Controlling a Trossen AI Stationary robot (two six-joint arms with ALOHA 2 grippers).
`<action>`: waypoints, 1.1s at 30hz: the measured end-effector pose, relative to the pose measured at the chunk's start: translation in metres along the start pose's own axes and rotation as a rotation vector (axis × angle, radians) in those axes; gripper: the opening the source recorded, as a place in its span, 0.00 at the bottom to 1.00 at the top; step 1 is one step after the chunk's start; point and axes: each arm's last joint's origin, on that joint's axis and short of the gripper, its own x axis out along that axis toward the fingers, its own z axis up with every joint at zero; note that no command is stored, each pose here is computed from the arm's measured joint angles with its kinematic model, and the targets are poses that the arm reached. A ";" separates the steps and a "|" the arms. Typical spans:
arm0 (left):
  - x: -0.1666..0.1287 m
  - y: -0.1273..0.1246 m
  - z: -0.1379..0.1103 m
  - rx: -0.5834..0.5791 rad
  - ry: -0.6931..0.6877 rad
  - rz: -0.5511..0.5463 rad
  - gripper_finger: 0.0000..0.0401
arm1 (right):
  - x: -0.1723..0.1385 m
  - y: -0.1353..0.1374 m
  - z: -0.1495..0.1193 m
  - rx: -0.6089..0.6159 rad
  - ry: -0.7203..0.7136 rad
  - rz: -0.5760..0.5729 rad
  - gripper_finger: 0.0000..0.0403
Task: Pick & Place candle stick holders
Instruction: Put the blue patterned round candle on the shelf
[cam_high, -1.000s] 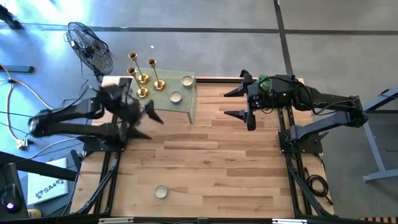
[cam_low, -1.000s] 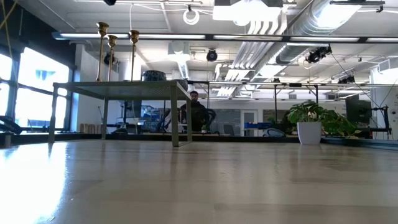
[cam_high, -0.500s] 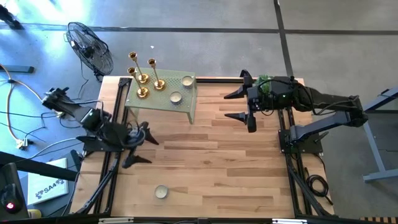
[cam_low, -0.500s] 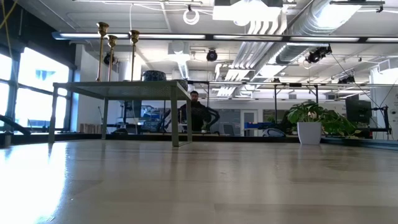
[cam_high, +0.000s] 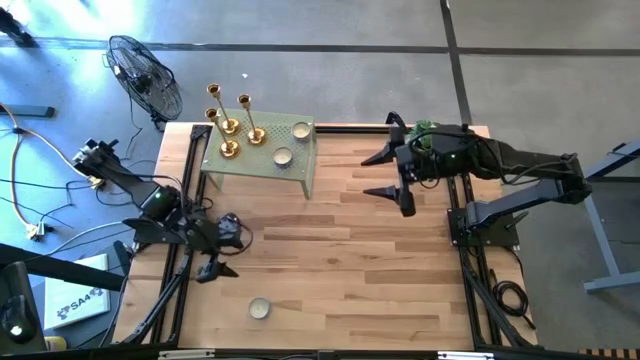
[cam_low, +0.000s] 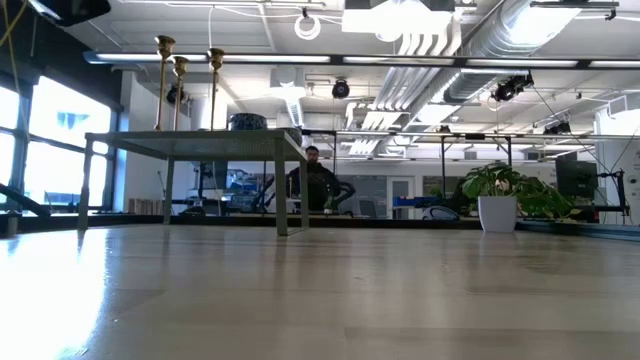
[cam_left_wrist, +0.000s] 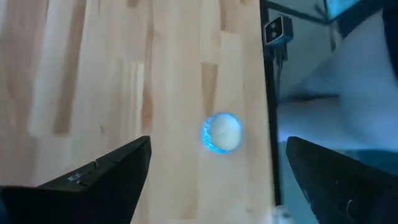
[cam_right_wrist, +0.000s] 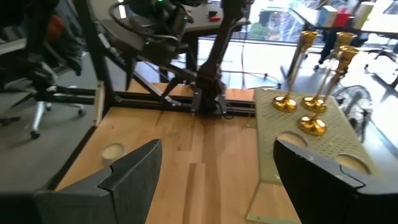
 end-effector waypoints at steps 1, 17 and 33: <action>0.000 0.000 0.000 -0.040 0.008 -0.008 0.92 | 0.000 0.000 0.000 0.000 0.001 0.011 0.75; 0.001 -0.005 0.002 -0.026 0.020 -0.087 0.92 | 0.000 0.002 -0.002 0.003 0.015 0.080 0.75; 0.001 -0.005 0.002 -0.024 0.016 -0.087 0.92 | 0.000 0.002 -0.001 0.079 0.008 0.084 0.75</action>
